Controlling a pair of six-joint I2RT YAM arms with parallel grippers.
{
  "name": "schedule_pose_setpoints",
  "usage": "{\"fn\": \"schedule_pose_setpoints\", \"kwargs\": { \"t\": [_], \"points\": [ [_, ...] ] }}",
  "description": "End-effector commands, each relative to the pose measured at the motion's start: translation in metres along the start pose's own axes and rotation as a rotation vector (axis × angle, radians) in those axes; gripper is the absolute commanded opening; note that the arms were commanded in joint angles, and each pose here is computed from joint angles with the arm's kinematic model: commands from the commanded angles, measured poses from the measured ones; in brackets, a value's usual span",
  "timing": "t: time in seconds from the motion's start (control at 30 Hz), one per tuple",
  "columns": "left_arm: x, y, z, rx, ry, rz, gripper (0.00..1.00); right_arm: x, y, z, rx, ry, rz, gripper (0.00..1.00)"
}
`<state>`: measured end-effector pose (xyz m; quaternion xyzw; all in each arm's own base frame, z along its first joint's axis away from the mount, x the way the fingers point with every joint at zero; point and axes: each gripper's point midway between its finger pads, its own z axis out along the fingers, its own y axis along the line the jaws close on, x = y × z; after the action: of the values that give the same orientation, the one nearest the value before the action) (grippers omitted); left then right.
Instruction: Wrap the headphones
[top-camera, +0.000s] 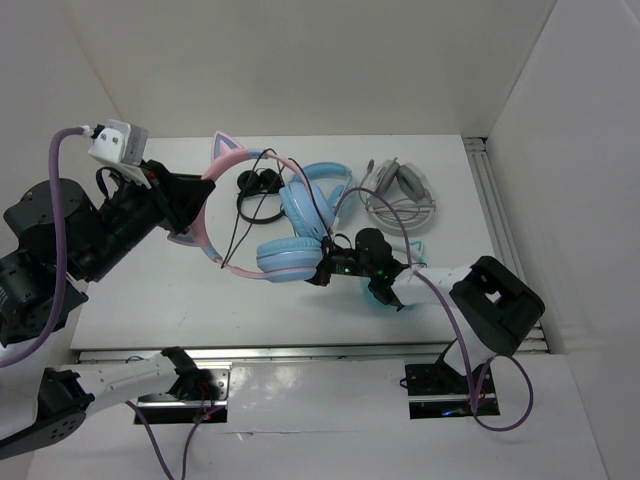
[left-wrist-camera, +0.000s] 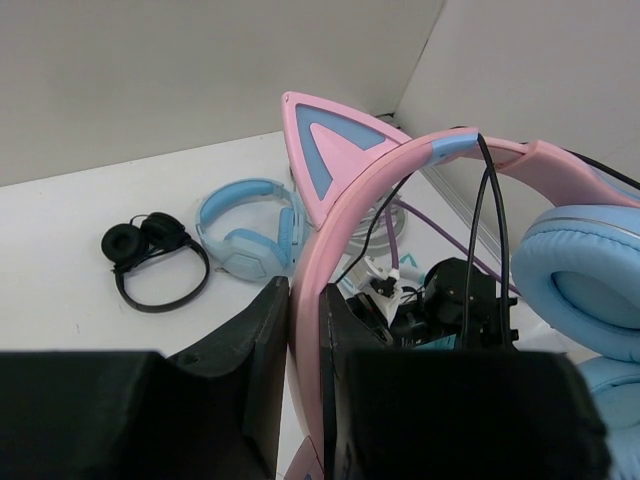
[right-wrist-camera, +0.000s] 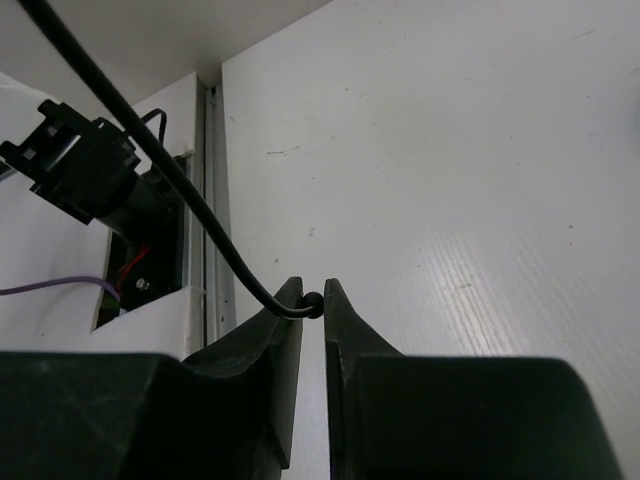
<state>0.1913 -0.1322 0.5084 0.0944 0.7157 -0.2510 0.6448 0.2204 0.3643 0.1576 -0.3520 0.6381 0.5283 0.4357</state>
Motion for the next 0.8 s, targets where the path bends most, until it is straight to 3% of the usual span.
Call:
{"fn": "schedule_pose_setpoints", "kwargs": {
  "t": [0.0, 0.07, 0.17, 0.37, 0.67, 0.77],
  "points": [
    [-0.040, -0.010, -0.009, 0.042, -0.157, -0.089, 0.00, -0.023, 0.010, -0.002, -0.015, -0.069, -0.059, 0.11],
    [-0.037, -0.008, -0.006, 0.029, -0.149, -0.087, 0.00, -0.028, 0.008, -0.002, 0.005, -0.085, -0.065, 0.03],
    [-0.040, -0.002, -0.010, 0.002, -0.166, -0.092, 0.00, -0.027, 0.001, -0.008, 0.077, -0.097, -0.053, 0.00],
    [-0.041, 0.025, -0.012, -0.144, -0.218, -0.139, 0.00, -0.013, 0.005, -0.017, 0.243, -0.092, -0.044, 0.00],
    [-0.042, 0.065, -0.022, -0.358, -0.315, -0.229, 0.00, 0.037, 0.048, -0.019, 0.395, 0.028, -0.039, 0.00],
    [-0.042, 0.068, -0.021, -0.375, -0.337, -0.255, 0.00, 0.034, 0.057, -0.018, 0.451, 0.050, -0.061, 0.00]
  ]
}}
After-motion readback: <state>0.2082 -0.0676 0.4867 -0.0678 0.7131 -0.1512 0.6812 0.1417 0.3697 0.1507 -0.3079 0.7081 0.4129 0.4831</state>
